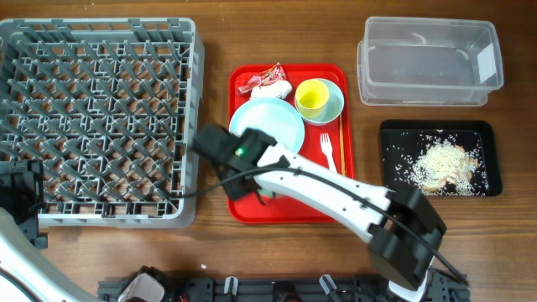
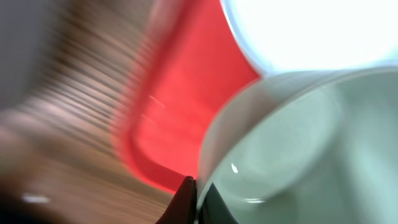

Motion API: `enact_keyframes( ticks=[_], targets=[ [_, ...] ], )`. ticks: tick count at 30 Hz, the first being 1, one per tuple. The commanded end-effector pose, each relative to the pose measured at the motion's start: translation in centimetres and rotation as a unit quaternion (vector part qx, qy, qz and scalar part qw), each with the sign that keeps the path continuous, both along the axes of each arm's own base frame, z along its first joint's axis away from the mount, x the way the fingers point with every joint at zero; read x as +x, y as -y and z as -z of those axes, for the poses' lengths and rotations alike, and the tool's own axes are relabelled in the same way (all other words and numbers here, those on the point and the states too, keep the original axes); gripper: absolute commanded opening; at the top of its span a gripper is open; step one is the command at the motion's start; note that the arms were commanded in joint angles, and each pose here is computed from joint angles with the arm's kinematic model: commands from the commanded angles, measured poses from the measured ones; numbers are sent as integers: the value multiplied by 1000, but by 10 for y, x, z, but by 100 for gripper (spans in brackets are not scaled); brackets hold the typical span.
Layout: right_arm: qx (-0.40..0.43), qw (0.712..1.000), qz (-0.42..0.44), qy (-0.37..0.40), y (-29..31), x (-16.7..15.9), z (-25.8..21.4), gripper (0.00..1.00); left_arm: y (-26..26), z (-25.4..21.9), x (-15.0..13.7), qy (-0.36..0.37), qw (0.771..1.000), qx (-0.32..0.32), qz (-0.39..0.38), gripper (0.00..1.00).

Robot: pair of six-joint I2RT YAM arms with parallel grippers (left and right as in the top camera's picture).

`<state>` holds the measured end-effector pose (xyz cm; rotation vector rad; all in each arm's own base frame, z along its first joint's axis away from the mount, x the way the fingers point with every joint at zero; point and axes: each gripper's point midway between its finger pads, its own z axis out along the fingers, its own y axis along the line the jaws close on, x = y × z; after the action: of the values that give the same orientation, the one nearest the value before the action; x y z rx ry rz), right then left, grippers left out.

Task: Sort waste into correct bins and load items into the dishwasher rack
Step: 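Carry the green bowl with the right gripper into the dish rack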

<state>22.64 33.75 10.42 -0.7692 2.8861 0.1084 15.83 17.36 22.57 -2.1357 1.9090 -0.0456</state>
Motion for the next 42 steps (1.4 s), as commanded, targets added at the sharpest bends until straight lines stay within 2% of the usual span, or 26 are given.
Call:
enact_keyframes(
  ticks=[1, 5, 9, 11, 14, 17, 20, 28, 37, 42],
  targets=[
    [104, 991, -53, 60, -49, 24, -71, 4, -1, 0, -2, -1, 1000, 0, -8, 100],
    [223, 963, -77, 131, -95, 52, -131, 4, -1, 0, -2, -1, 1000, 0, -8, 100],
    [394, 899, -121, 147, -156, 58, -184, 4, -1, 0, -2, -1, 1000, 0, -8, 100],
    [455, 871, -116, 143, -180, 62, -198, 4, -1, 0, -2, -1, 1000, 0, -8, 100],
    [548, 812, -161, 122, -218, 56, -211, 4, -1, 0, -2, -1, 1000, 0, -8, 100],
    [616, 763, -172, 97, -240, 55, -218, 4, -1, 0, -2, -1, 1000, 0, -8, 100],
    [659, 726, -179, 78, -251, 51, -222, 4, -1, 0, -2, -1, 1000, 0, -8, 100],
    [715, 681, -157, 34, -276, 46, -198, 4, -1, 0, -2, -1, 1000, 0, -8, 100],
    [698, 704, -120, -52, -298, 29, -137, 4, -1, 0, -2, -1, 1000, 0, -8, 100],
    [689, 706, -123, -109, -307, 9, -105, 4, -1, 0, -2, -1, 1000, 0, -8, 100]
  ],
)
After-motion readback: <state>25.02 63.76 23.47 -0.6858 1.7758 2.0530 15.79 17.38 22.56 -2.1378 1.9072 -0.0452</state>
